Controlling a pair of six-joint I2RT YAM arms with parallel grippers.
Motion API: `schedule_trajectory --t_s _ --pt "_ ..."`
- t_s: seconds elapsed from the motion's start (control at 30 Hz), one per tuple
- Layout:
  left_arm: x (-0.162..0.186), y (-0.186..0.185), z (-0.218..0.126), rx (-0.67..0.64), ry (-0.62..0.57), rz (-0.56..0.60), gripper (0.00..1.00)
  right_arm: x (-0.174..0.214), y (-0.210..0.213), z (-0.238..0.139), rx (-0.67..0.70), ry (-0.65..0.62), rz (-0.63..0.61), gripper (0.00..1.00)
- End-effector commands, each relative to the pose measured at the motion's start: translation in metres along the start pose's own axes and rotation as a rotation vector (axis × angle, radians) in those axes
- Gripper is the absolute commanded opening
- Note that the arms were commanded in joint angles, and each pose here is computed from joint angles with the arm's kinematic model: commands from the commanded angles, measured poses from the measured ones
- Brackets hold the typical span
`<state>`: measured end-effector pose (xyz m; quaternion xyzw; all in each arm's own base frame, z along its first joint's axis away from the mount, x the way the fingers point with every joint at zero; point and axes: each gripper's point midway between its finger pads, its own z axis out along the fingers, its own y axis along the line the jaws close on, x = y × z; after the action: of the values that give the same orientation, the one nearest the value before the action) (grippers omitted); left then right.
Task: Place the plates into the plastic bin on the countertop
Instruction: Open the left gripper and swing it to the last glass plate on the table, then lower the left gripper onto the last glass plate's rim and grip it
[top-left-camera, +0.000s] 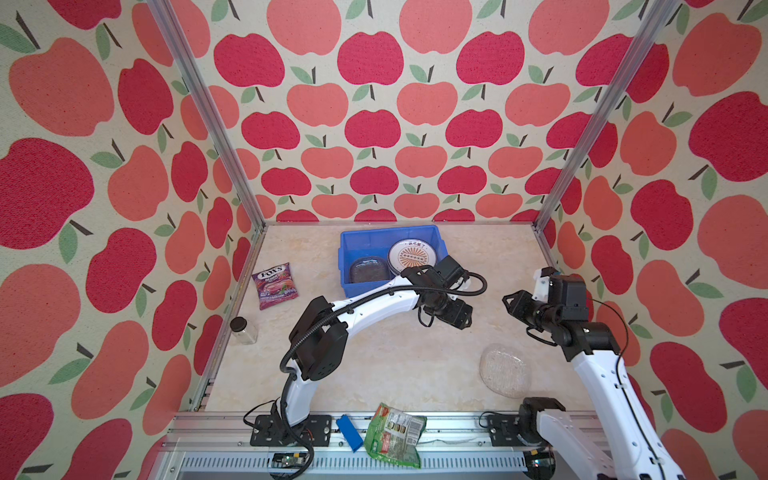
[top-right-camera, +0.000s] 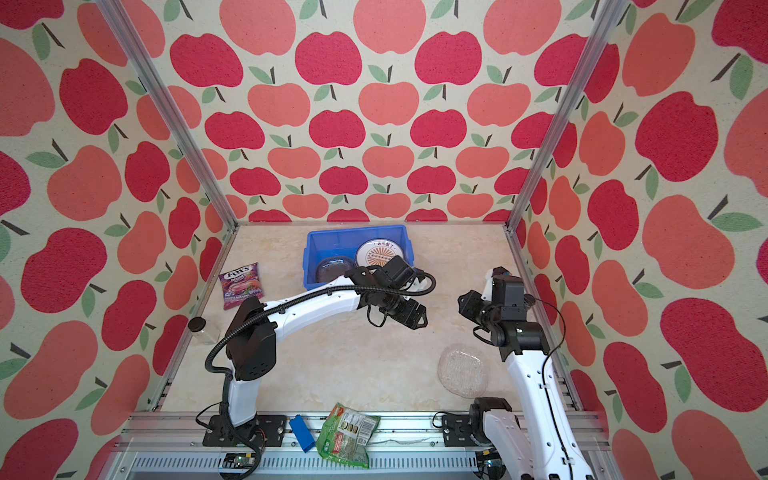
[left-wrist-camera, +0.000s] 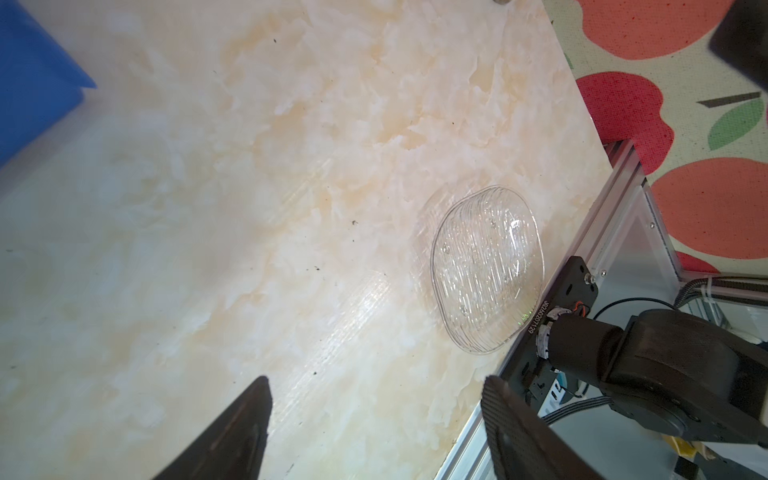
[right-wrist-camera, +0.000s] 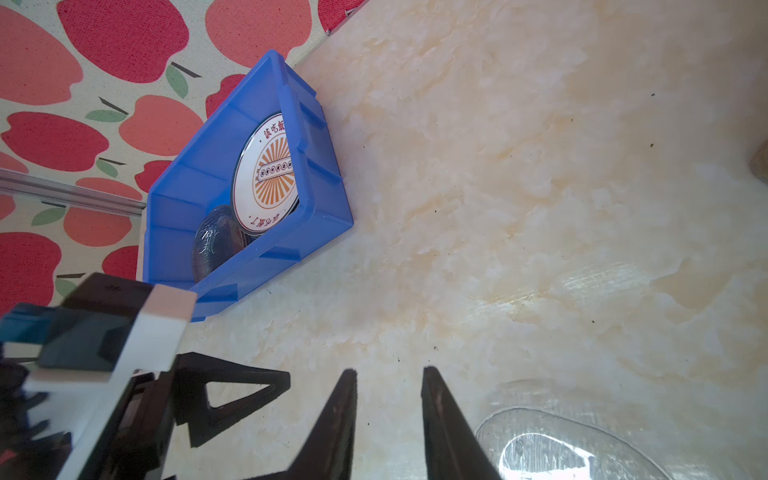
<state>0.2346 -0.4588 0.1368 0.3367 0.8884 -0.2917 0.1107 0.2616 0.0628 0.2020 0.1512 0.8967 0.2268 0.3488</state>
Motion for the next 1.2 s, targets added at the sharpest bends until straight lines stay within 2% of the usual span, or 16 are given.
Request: schedule_trajectory --t_s 0.0,0.13,0.23,0.4,0.47,0.63,0.8,0.97,1.17 --pt "0.007 -0.014 0.025 0.052 0.017 -0.033 0.81 0.012 -0.004 -0.008 -0.002 0.016 0.017 0.3" --pt "0.02 -0.03 0.051 0.096 0.081 -0.035 0.78 0.018 -0.003 -0.008 -0.019 0.023 0.017 0.3" --pt "0.028 -0.036 0.066 0.097 0.156 -0.04 0.72 0.021 -0.001 -0.006 -0.041 0.028 0.026 0.3" --pt "0.035 -0.042 0.084 0.139 0.215 -0.067 0.65 0.021 0.001 -0.008 -0.053 0.027 0.012 0.3" --pt "0.037 -0.044 0.088 0.15 0.228 -0.074 0.6 0.02 0.002 -0.01 -0.053 0.023 0.006 0.3" --pt "0.04 -0.049 0.096 0.15 0.257 -0.08 0.57 0.016 0.0 -0.018 -0.033 -0.009 -0.005 0.3" --pt "0.046 -0.055 0.105 0.138 0.303 -0.061 0.53 0.003 -0.003 -0.033 -0.006 -0.105 -0.007 0.29" --pt "0.049 -0.052 0.111 0.124 0.329 -0.079 0.49 0.006 -0.015 -0.035 0.064 -0.089 -0.016 0.29" --pt "0.052 -0.045 0.116 0.099 0.348 -0.109 0.45 0.01 -0.014 -0.031 0.036 -0.09 -0.004 0.29"
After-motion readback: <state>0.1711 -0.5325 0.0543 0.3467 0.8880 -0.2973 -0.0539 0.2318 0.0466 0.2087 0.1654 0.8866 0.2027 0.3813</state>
